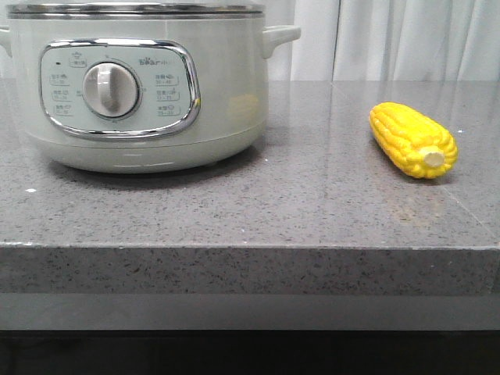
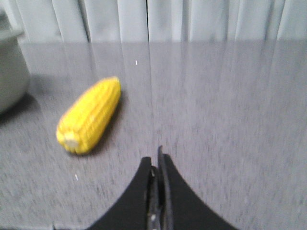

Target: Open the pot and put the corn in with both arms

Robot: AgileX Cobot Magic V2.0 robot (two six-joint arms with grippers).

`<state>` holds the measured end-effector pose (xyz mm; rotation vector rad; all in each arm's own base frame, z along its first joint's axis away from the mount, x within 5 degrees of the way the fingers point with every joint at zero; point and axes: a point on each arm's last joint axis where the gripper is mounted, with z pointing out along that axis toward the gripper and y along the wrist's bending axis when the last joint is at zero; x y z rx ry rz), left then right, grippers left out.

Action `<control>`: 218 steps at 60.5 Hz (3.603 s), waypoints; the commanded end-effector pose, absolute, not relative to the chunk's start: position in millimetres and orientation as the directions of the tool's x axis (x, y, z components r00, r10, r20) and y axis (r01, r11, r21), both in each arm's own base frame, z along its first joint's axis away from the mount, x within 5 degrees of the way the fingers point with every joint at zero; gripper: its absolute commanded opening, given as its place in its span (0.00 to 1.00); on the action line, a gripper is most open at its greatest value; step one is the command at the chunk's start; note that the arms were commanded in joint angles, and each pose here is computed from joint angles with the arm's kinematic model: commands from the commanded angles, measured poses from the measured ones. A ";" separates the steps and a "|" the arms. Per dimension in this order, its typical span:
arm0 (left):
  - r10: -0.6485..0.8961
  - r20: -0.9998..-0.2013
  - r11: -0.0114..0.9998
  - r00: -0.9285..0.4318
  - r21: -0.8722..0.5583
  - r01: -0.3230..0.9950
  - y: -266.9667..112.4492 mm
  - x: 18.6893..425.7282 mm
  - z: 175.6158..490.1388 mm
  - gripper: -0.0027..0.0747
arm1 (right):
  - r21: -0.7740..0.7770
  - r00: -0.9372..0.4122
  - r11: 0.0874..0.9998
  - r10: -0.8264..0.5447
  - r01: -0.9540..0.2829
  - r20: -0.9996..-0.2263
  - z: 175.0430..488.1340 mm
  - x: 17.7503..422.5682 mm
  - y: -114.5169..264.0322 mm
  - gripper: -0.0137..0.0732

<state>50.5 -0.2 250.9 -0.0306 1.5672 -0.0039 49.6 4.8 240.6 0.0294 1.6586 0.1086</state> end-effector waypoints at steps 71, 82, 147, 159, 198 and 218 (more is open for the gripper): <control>-0.025 -0.964 0.998 -0.265 -0.039 0.050 -4.3 146.0 390.4 0.81 | 0.071 -0.122 0.997 0.067 -0.028 -0.990 335.1 108.1 3.3 0.85; 0.028 -0.936 0.985 -0.351 -0.035 0.171 -24.8 195.2 433.5 0.81 | 0.071 -0.122 0.997 0.067 -0.028 -0.990 335.1 108.1 3.3 0.85; 0.280 -0.743 0.864 -0.608 -0.080 0.496 -147.2 338.2 446.2 0.59 | 0.071 -0.137 0.997 0.067 -0.030 -0.988 333.8 107.9 3.6 0.85; 0.281 -0.741 0.864 -0.610 -0.081 0.496 -147.4 338.7 445.2 0.43 | 0.071 -0.137 0.997 0.067 -0.030 -0.988 333.8 107.9 3.6 0.85; 0.243 -0.846 0.858 -0.475 -0.041 0.512 -139.3 318.3 493.4 0.35 | 0.071 -0.137 0.997 0.067 -0.030 -0.988 333.8 107.9 3.6 0.85; 0.228 -0.901 0.854 -0.369 0.003 0.521 -119.9 269.7 520.2 0.35 | 0.071 -0.136 0.997 0.067 -0.030 -0.988 333.8 107.9 3.5 0.85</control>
